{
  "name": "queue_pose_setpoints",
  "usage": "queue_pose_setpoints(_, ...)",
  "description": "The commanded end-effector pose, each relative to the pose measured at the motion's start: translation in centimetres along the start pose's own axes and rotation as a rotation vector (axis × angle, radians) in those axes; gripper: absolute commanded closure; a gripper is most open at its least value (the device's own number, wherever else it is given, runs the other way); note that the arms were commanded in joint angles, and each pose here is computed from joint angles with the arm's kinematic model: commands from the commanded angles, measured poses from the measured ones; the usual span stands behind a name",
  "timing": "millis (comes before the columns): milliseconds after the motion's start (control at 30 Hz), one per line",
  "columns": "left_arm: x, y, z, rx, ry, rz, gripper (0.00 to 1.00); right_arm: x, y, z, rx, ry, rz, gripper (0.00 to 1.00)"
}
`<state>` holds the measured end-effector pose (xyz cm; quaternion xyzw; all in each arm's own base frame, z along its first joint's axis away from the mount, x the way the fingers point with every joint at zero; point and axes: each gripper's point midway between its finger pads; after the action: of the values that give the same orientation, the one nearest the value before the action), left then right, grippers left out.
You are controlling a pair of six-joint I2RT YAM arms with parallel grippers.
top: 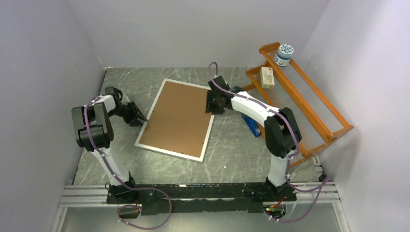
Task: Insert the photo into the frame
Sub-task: Adjust the photo frame at the center of the board.
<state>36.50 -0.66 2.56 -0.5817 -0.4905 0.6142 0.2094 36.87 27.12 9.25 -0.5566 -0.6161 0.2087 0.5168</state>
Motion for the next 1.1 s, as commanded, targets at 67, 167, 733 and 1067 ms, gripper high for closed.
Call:
queue_pose_setpoints(67, -4.1, -0.3, 5.2, 0.082, 0.018, 0.008, 0.64, 2.5, -0.3, -2.6, -0.037, -0.004, -0.051, 0.59)
queue_pose_setpoints(167, -4.5, -0.5, 7.7, 0.101, -0.005, -0.011, 0.65, 2.8, 0.0, -2.8, -0.028, 0.012, -0.043, 0.59)
queue_pose_setpoints(733, -6.8, -4.1, 12.7, -0.03, -0.009, 0.012, 0.61, 8.4, 2.3, 3.8, -0.007, -0.161, 0.088, 0.51)
queue_pose_setpoints(1067, -2.2, -14.7, 12.0, -0.39, -0.156, -0.423, 0.34, 13.6, 5.0, 9.1, 0.012, -0.255, 0.088, 0.47)
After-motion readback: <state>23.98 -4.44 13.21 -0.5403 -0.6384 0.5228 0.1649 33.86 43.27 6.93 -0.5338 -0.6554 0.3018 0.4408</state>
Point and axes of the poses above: each gripper's point midway between its finger pads, its own y axis out along the fingers, its own x axis along the line the jaws close on, z = x × y, and after that the axes turned 12 degrees about y, right-handed
